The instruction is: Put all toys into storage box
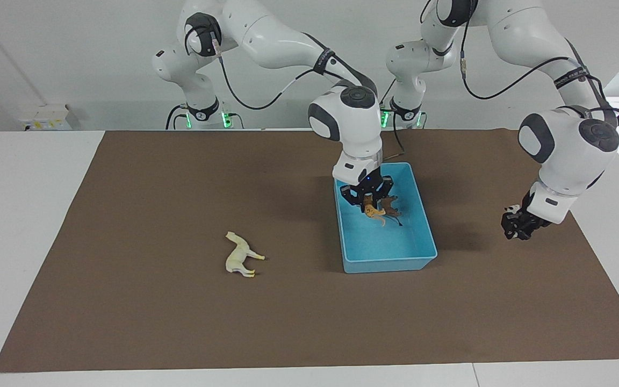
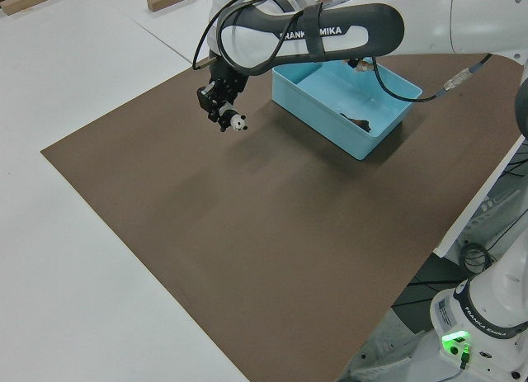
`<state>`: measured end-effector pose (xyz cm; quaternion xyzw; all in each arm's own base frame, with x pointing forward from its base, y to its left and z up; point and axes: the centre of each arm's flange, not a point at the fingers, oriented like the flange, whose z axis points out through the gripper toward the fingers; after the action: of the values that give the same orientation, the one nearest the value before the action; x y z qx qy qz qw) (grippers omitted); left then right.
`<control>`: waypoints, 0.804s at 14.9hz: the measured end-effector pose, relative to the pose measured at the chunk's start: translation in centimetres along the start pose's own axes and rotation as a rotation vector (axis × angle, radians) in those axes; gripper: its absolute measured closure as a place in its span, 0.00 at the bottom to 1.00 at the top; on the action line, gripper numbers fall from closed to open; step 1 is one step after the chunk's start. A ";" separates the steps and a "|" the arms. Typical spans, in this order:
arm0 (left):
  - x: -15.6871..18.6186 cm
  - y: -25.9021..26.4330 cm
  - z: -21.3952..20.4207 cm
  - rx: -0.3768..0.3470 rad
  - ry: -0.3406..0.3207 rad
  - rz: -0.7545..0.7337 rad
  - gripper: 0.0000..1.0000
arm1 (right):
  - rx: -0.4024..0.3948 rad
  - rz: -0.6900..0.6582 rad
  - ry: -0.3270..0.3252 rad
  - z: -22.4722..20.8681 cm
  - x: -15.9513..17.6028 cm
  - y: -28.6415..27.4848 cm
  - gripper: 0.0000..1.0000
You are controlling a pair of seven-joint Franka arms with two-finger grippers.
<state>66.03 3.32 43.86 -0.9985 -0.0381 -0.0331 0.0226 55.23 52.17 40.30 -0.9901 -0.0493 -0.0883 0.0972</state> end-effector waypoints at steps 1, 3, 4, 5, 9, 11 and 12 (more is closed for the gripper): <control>-0.1 1.7 -0.8 -0.006 -0.009 -0.022 0.52 | 0.003 0.002 0.002 -0.2 0.0 -0.2 0.67; -0.5 4.0 -1.7 -0.009 -0.030 -0.052 0.52 | 0.008 0.050 0.004 -0.5 -0.2 -0.6 0.52; -0.7 4.6 -2.0 -0.019 -0.044 -0.063 0.52 | 0.009 0.078 0.003 -0.6 -0.4 -1.0 0.40; -1.0 5.0 -2.5 -0.050 -0.054 -0.081 0.52 | 0.007 0.098 -0.002 -0.7 -0.7 -1.3 0.30; -2.6 7.0 -5.6 -0.164 -0.106 -0.160 0.52 | -0.048 0.155 -0.047 -1.6 0.1 0.1 0.00; -3.8 11.1 -6.6 -0.166 -0.122 -0.214 0.52 | -0.061 0.207 -0.037 -3.5 2.7 3.2 0.00; -4.5 13.8 -6.7 -0.163 -0.129 -0.235 0.52 | -0.062 0.240 -0.023 -4.6 4.4 5.4 0.00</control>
<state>62.22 -11.03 49.65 -0.9858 -0.1530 0.0255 -0.0650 59.43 46.30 44.58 -0.9924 0.0711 -0.0661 0.0759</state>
